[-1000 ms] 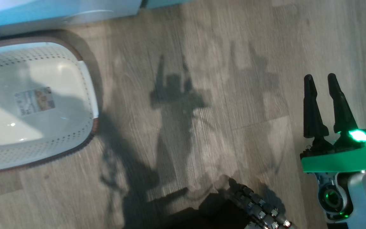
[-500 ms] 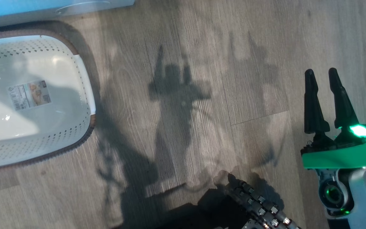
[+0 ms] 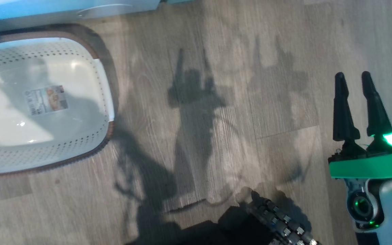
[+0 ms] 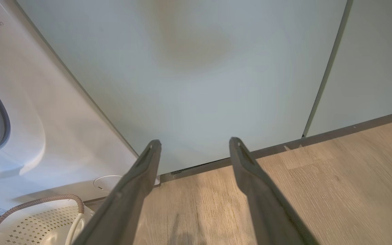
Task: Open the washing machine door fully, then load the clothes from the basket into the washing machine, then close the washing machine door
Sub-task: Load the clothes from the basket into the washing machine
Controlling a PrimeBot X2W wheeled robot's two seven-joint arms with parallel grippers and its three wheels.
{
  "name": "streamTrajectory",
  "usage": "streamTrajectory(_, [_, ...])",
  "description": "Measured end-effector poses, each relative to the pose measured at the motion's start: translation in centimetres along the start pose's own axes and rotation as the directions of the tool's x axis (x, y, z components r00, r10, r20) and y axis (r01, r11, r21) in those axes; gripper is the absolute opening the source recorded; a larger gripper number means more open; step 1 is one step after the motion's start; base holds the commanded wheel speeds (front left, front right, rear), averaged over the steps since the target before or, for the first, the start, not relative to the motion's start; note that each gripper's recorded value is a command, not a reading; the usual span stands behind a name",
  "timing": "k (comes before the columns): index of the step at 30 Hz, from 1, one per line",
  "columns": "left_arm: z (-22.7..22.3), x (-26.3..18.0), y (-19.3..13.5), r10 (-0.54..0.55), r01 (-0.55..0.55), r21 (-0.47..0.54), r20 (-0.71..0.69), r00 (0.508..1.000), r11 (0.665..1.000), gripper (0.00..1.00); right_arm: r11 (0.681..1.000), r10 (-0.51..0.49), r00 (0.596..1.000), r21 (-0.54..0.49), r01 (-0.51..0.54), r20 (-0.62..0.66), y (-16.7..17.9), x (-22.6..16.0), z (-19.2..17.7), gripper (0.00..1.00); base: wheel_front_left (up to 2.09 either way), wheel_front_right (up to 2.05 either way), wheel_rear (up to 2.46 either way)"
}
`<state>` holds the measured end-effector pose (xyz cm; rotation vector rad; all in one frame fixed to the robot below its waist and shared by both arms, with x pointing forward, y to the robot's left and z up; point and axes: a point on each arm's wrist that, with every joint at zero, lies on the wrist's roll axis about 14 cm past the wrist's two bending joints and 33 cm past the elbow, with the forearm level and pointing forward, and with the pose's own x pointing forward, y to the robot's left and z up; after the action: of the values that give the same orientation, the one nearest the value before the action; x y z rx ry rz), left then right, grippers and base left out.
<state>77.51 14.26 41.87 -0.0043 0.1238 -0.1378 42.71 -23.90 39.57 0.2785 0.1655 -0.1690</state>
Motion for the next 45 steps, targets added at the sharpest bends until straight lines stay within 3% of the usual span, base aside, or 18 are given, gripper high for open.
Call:
streamTrajectory(9, [-0.6,-3.3,-1.3,-0.019,0.021,-0.031,0.054,0.998,0.999,1.00,0.999,0.030,0.999,-0.026,-0.029,0.031,0.8,0.5,0.9,1.00,0.00,0.00,0.00])
streamTrajectory(22, [0.5,-14.8,-1.8,0.031,-0.019,-0.068,0.173,0.984,0.998,1.00,0.994,0.099,0.993,-0.061,-0.095,0.069,3.0,0.3,2.0,1.00,0.00,0.00,0.00])
streamTrajectory(34, [-0.6,-25.6,-0.9,0.136,-0.127,-0.074,0.118,0.984,0.989,1.00,0.983,0.164,0.983,-0.095,-0.157,0.076,5.1,-0.3,2.4,1.00,0.00,0.00,0.00])
streamTrajectory(45, [0.3,-31.0,-1.2,0.158,-0.150,-0.094,0.093,0.983,0.984,1.00,0.974,0.210,0.975,-0.101,-0.202,0.071,6.7,-1.8,2.5,1.00,0.00,0.00,0.00])
